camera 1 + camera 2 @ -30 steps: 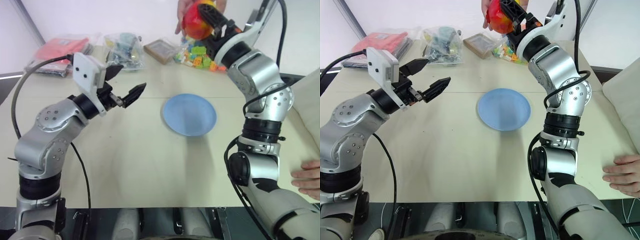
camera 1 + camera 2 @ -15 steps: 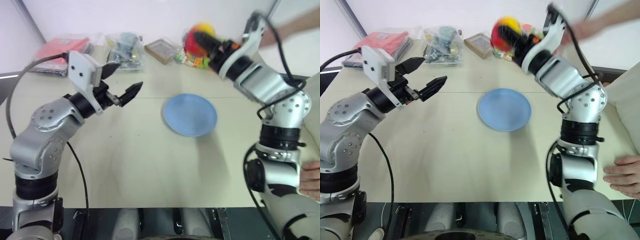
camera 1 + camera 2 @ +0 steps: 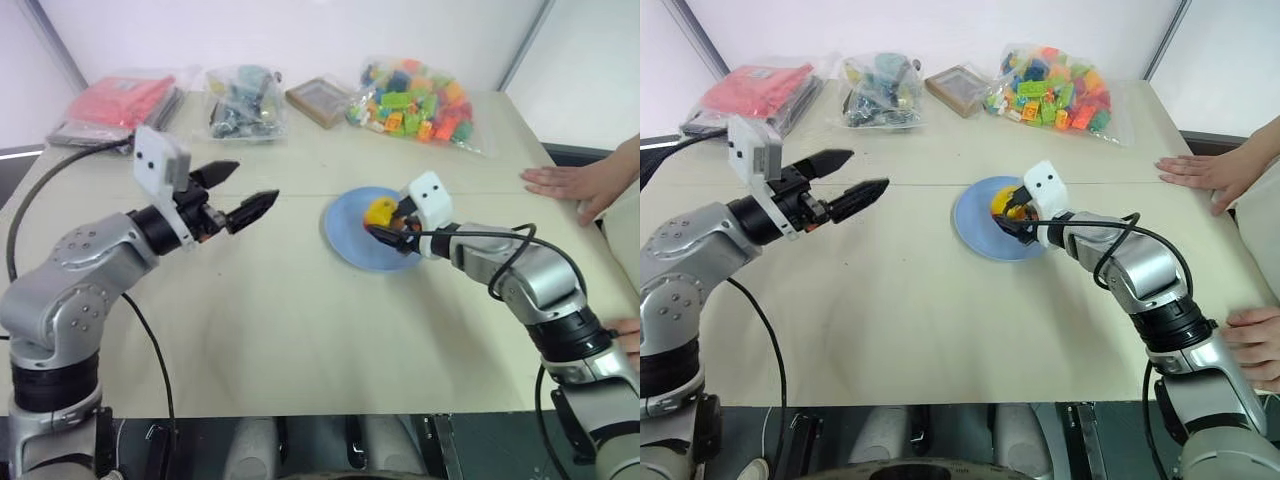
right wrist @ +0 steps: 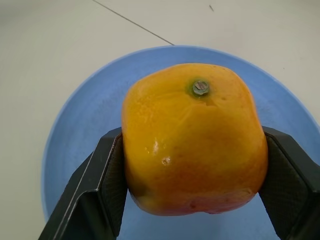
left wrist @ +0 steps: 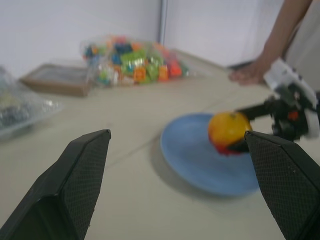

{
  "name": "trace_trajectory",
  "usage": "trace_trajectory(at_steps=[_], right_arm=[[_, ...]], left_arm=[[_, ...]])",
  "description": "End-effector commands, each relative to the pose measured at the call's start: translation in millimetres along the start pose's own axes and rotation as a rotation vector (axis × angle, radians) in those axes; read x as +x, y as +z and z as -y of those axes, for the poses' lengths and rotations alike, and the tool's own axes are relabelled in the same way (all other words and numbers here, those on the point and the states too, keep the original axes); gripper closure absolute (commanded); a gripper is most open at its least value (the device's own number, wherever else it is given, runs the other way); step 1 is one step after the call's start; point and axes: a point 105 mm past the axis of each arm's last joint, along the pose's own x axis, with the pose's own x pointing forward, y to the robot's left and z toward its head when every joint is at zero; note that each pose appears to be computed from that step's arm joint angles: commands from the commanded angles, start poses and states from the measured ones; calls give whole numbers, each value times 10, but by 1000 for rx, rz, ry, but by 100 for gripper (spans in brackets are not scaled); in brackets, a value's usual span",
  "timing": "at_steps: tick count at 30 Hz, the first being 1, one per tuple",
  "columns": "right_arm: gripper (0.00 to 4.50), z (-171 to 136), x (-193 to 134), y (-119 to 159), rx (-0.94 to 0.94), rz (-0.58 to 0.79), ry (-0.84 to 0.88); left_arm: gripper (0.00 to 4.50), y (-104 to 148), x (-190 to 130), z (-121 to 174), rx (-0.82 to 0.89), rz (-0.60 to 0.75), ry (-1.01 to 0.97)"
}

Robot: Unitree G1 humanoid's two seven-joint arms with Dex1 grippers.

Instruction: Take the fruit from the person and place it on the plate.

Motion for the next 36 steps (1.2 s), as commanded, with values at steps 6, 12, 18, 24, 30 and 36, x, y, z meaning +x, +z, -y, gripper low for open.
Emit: trace_trajectory(at_steps=[6,12,18,24,30,36], right_arm=[[163,35,-12,104,-29,45,-10],[30,34,-26,134,-47,58,-2],[2,100,-109,171,-73,63,-1],[2,156,-560,398,-136,147,99],[2,207,-1127,478,-191,164,164],[2,304,-1456,395,-154,127,143]], left_arm=[[0,-130,-69,65,23,-87,-43],[0,-138,-59,76,42,-97,-53],[0,-132,-45,88,46,-95,-63],[0,-118,-48,93,58,-97,-76],[0,-115,-57,87,66,-96,-82],[0,-100,-29,100,69,-85,-97]])
